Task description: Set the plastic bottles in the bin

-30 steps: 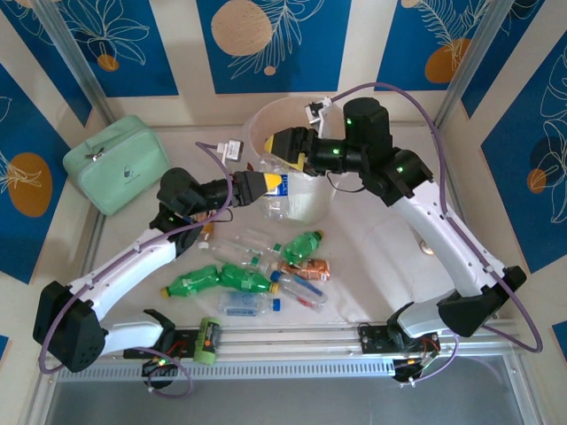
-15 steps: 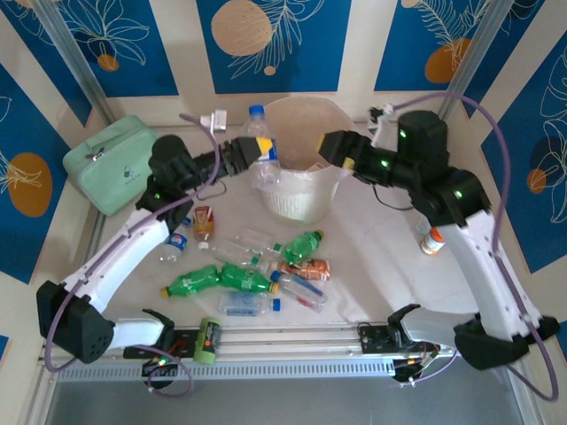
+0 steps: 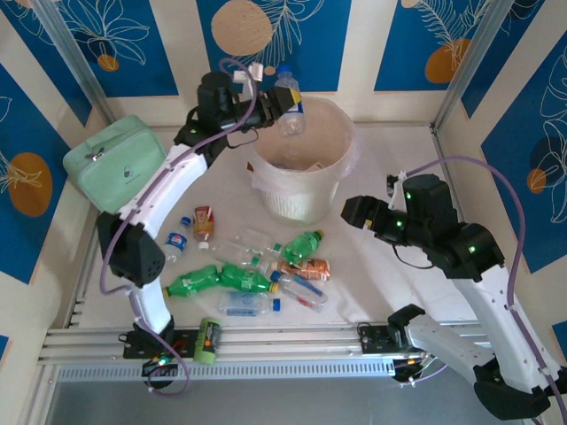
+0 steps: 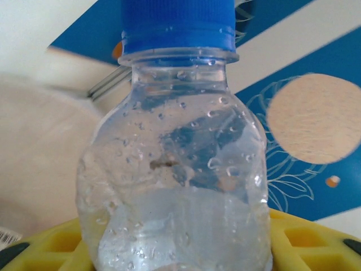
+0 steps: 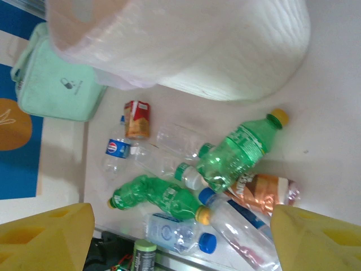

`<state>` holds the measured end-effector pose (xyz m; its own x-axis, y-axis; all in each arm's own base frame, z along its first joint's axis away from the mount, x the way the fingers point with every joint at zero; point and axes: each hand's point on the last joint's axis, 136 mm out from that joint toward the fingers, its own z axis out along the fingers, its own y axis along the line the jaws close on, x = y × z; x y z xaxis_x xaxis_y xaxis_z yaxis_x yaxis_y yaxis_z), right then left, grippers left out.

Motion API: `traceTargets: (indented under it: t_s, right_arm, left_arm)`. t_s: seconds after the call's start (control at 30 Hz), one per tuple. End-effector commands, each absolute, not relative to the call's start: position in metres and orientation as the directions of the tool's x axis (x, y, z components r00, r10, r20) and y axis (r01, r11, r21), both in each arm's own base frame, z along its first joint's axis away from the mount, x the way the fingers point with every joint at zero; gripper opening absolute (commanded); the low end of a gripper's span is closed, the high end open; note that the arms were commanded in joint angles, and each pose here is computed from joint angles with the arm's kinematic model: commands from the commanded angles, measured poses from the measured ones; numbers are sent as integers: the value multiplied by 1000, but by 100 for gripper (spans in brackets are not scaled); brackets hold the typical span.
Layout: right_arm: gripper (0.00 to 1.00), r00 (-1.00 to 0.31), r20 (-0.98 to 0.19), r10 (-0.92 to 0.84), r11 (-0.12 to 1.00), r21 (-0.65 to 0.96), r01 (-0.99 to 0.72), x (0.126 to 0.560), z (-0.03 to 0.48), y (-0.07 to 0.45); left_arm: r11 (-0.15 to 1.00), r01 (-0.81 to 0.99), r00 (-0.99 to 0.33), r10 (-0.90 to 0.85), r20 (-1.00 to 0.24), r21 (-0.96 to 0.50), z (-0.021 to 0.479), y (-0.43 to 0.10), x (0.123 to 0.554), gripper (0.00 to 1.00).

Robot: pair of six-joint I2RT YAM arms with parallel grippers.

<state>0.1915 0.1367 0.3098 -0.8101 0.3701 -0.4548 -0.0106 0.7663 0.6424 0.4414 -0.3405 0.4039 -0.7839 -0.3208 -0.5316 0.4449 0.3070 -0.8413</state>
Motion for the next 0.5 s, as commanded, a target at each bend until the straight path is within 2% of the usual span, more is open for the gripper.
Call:
traceTargets:
  t_s: [0.0,0.1,0.27,0.47]
  right_arm:
    - [82,-807,-445,387,778,628,26,186,302,128]
    - [82,-813,-439,383,783,622,33,185,296,128]
    - [82,-818,-431,381,785,618,40,185,292,128]
    - [82,-817,-446,365,778,628,5,186,303,133]
  left_arm:
    - [312,428,-795,-317,-518,-848,407,-348,443,55]
    - [382,422,-792,-287,-540,-822,396,-353,444,65]
    - [409,406,-799,-275,-535,-817,387,-356,444,83]
    - [494,434,-733,-293,-614,-754,411,-332,431,86]
